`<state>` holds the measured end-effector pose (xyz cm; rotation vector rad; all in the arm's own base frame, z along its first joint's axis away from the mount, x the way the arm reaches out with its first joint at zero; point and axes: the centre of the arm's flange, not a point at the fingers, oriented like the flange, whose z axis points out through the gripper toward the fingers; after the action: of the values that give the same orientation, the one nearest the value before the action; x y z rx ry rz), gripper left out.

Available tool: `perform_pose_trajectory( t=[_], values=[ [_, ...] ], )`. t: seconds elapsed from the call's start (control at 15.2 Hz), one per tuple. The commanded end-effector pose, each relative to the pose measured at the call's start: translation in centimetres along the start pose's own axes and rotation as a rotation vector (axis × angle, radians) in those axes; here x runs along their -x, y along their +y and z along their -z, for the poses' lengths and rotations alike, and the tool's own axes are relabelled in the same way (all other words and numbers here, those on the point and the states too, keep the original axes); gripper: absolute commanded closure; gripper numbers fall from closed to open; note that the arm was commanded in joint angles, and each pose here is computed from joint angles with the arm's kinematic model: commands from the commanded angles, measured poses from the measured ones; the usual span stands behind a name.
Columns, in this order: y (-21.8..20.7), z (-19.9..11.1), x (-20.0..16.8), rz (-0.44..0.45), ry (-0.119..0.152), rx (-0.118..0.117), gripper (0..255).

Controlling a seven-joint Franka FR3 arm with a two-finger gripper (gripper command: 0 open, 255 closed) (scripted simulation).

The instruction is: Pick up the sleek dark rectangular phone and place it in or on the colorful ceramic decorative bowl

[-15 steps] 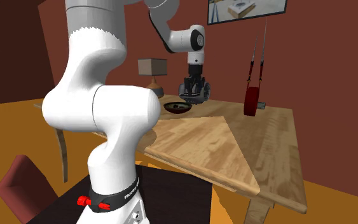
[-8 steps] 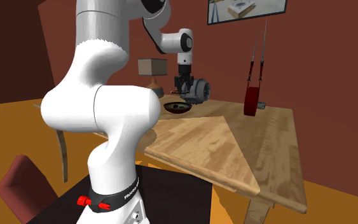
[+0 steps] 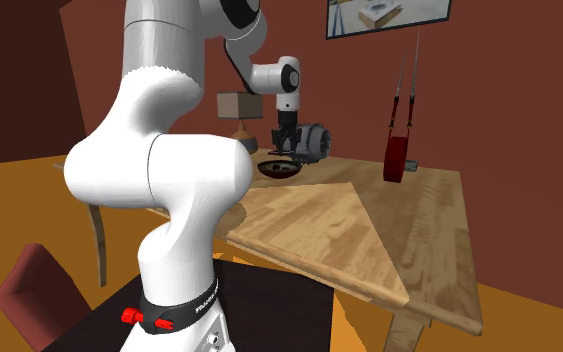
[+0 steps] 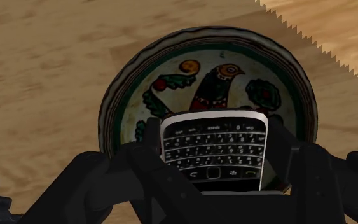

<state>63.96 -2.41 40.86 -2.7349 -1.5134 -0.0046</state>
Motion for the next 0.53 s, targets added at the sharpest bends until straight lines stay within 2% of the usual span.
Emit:
perform_pose_trajectory(
  t=[0.0,0.46],
  values=[
    [-0.1,-1.1,0.1,0.0,0.0,0.0,255],
    [0.0,-4.0,0.1,0.0,0.0,0.0,255]
  ],
)
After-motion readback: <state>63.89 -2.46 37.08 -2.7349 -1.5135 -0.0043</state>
